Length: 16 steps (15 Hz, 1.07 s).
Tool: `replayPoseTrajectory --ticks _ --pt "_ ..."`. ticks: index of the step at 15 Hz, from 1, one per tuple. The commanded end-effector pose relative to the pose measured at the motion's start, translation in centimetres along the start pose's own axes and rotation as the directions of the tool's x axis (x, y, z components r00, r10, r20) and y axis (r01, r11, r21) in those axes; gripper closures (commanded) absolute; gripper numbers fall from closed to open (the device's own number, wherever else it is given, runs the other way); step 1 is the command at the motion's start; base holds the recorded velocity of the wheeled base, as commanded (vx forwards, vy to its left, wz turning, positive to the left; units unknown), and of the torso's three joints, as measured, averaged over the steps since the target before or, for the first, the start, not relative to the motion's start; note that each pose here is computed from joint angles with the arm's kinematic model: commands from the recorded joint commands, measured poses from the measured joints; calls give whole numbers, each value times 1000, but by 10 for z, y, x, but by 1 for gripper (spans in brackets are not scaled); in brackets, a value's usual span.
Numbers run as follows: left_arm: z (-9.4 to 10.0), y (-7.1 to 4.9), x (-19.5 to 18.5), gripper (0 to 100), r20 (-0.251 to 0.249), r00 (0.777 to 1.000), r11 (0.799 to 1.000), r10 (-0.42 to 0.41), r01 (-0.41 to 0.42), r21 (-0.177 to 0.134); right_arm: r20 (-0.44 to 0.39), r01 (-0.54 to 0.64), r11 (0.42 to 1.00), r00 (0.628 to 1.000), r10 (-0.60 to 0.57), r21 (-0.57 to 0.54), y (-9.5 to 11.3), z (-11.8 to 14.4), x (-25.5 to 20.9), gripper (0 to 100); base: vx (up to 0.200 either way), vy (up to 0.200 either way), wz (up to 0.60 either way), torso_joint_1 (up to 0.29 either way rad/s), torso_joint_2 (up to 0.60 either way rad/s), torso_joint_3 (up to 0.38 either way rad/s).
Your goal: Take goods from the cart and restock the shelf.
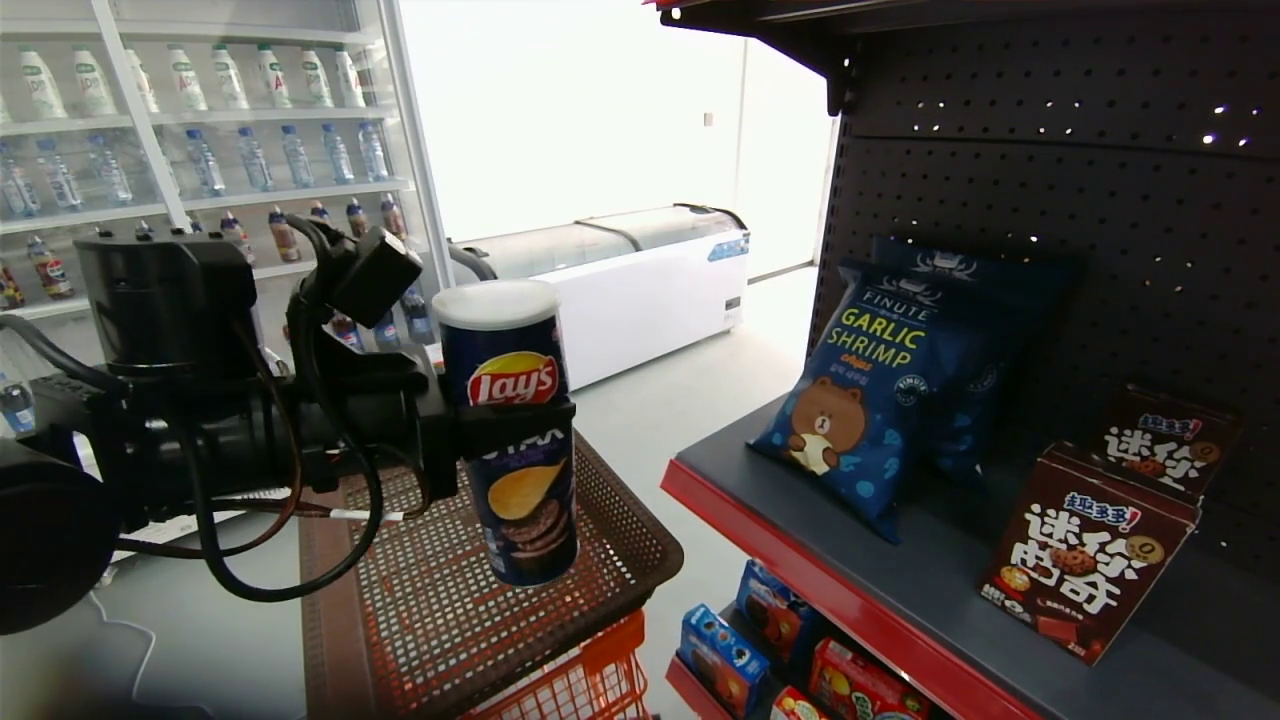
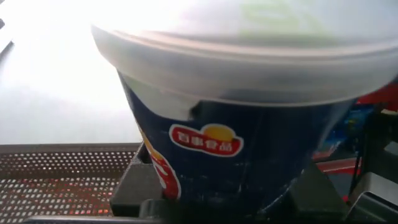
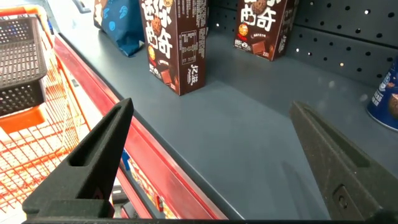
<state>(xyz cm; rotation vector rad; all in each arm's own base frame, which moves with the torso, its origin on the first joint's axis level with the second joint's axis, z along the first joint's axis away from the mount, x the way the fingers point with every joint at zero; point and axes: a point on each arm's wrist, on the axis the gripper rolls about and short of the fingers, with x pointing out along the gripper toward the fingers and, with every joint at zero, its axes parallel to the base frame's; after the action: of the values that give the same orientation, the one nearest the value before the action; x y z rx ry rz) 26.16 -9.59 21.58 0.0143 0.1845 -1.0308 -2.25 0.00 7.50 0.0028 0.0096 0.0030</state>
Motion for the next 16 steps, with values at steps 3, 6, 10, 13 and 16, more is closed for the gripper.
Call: replayPoseTrajectory --ticks 3,6,10,13,16 --pt "-7 2 13 100 -20 997 997 -71 71 -17 -1 0 1000 1000 0 0 0 0 0 0 0 0 0 0 0 0" --pt "-5 -4 16 100 -10 982 982 -186 186 -15 -1 0 1000 1000 0 0 0 0 0 0 0 0 0 0 0 0" --pt "-6 -4 16 100 -13 980 980 -200 200 -19 -1 0 1000 1000 0 0 0 0 0 0 0 0 -150 1 1 1" --pt "-6 -4 16 100 -12 979 979 -203 203 -18 -1 0 1000 1000 0 0 0 0 0 0 0 0 -600 -1 -1 4" --pt "-7 -7 19 100 -15 976 976 -218 217 -19 -1 0 1000 1000 0 0 0 0 0 0 0 0 -600 7 2 1"
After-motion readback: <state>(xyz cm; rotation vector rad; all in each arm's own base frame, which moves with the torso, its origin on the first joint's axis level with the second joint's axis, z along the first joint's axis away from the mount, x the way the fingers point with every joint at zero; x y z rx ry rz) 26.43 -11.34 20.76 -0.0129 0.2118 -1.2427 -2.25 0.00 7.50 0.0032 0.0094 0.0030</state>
